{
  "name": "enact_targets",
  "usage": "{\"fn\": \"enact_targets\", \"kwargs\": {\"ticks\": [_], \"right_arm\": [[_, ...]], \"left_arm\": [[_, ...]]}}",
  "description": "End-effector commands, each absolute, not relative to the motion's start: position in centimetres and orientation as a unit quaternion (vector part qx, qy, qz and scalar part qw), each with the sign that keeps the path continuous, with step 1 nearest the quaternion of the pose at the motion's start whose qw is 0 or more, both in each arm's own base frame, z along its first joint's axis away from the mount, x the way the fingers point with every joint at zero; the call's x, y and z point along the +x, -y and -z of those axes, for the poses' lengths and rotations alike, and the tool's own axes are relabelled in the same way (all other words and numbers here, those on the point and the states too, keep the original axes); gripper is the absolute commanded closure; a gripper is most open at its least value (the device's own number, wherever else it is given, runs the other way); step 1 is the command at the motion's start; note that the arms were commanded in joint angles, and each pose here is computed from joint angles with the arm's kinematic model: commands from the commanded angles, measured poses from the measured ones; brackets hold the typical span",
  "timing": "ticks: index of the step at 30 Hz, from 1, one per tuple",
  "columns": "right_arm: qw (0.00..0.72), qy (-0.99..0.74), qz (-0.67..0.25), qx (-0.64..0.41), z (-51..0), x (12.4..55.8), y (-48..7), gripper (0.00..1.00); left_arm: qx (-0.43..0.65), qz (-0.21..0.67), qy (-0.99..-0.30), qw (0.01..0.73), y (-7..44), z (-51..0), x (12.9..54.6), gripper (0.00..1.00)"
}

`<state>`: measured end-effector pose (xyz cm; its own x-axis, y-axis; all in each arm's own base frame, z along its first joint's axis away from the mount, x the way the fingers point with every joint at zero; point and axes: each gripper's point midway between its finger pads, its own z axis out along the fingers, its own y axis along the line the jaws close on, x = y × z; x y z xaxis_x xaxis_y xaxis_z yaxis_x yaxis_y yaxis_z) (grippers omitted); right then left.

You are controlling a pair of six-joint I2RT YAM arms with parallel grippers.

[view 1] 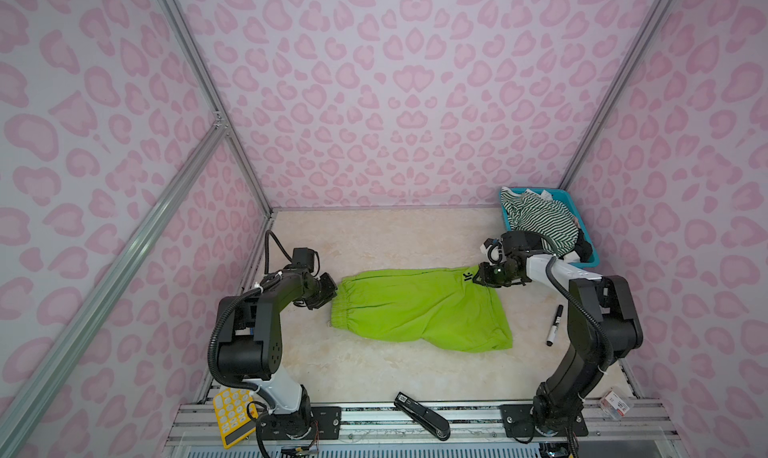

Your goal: Fold and stack the mixed laundry pile

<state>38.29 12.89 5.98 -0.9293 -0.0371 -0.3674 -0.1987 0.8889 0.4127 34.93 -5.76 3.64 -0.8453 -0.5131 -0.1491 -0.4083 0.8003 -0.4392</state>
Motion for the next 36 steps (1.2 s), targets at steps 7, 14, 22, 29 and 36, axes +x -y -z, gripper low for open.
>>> {"fn": "enact_targets", "kwargs": {"ticks": [7,14,22,29,36], "right_arm": [[0.152,-0.954,-0.248,-0.079,-6.4,37.4,-13.6,0.61],[0.144,-0.952,-0.259,-0.08,-6.1,37.3,-14.2,0.58],[0.166,-0.953,-0.237,-0.089,-8.7,36.7,-13.8,0.54],[0.154,-0.955,-0.234,-0.095,-8.3,36.9,-14.1,0.54],[0.14,-0.959,-0.231,-0.087,-5.3,37.8,-14.2,0.59]], "left_arm": [[-0.225,0.207,-0.941,0.148,5.9,-5.6,35.3,0.83],[-0.228,0.211,-0.94,0.144,6.0,-5.2,35.2,0.83],[-0.23,0.21,-0.939,0.146,6.0,-5.4,35.6,0.84],[-0.23,0.212,-0.939,0.144,6.0,-5.3,35.6,0.84],[-0.232,0.214,-0.939,0.141,6.1,-4.9,35.5,0.87]]}}
